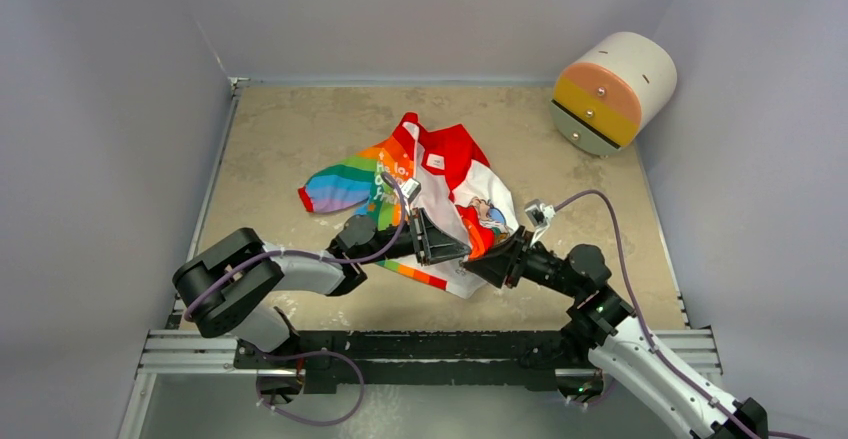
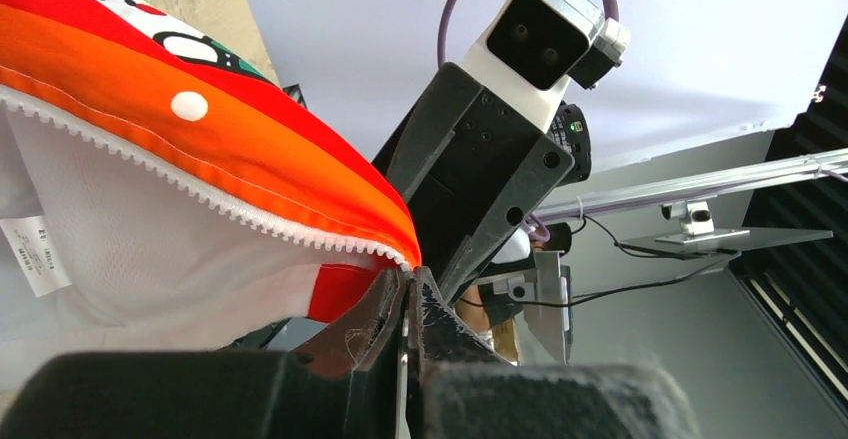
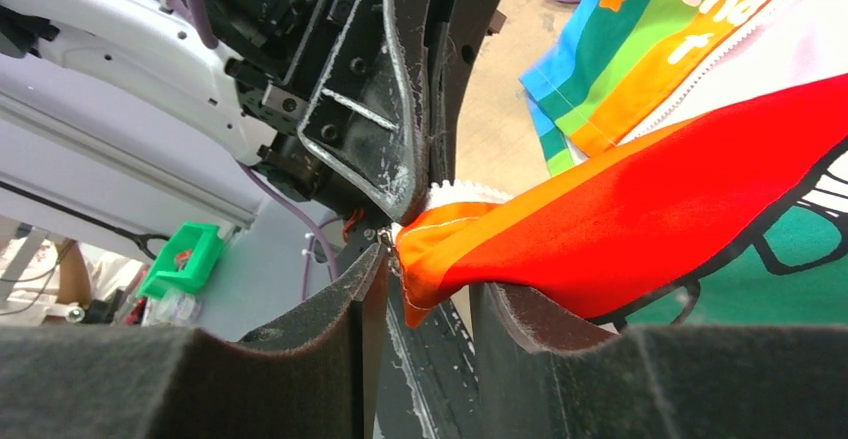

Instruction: Zip up the jacket

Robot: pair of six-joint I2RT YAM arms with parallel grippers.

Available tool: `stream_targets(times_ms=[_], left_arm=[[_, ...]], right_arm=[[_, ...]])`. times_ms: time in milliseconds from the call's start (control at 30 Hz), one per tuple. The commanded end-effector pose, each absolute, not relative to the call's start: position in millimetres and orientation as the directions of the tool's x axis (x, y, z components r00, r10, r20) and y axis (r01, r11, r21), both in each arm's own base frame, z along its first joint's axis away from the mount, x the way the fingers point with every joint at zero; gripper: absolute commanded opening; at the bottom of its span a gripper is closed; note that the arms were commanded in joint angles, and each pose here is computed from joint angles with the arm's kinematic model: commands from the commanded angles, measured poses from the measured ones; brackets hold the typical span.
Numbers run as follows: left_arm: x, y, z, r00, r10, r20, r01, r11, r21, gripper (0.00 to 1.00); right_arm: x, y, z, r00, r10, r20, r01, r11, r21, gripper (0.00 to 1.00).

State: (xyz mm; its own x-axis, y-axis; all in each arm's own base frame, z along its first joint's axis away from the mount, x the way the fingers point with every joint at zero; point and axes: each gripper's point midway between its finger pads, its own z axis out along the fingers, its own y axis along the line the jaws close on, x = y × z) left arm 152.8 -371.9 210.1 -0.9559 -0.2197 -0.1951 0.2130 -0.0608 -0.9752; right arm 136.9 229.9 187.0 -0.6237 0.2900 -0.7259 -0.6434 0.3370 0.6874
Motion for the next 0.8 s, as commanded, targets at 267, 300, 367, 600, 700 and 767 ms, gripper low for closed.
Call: stream_targets(times_ms=[267,300,367,600,700,767], left_arm=[[154.6,-372.6,245.7,-0.926,-0.262,-0.272,0.316,-0.148,-0.937,0.0],[154.6,-372.7,244.8,-0.927,-0.261,-0.271,0.315,-0.146,-0.938,0.0],[154.3,-372.6,244.3,-0.927,-0.261,-0.27,0.314,-0.146,-0.938,0.0],[157.9,-371.9,233.5,-0.919,-0.274,-0.284,0.32,-0.096,-0.943,0.14],[160.5,-371.1,228.2,-0.906,-0.281,-0.318,0.343,-0.045,-0.938,0.29],[164.6,-370.2,223.8,-0.891,-0.288,-0.35,0.361,0.016,-0.932,0.37]], right_arm=[[132.7,233.1,208.1,-0.603,0.327,-0.728,-0.682,0.262,0.683,0.16],[132.7,233.1,207.9,-0.603,0.328,-0.727,-0.681,0.262,0.684,0.1],[132.2,233.1,207.8,-0.604,0.327,-0.727,-0.682,0.26,0.684,0.0],[136.1,230.8,207.1,-0.591,0.334,-0.734,-0.678,0.287,0.677,0.0],[139.1,229.6,204.8,-0.589,0.327,-0.739,-0.67,0.314,0.673,0.0],[142.7,227.5,202.1,-0.582,0.322,-0.747,-0.662,0.346,0.665,0.0]])
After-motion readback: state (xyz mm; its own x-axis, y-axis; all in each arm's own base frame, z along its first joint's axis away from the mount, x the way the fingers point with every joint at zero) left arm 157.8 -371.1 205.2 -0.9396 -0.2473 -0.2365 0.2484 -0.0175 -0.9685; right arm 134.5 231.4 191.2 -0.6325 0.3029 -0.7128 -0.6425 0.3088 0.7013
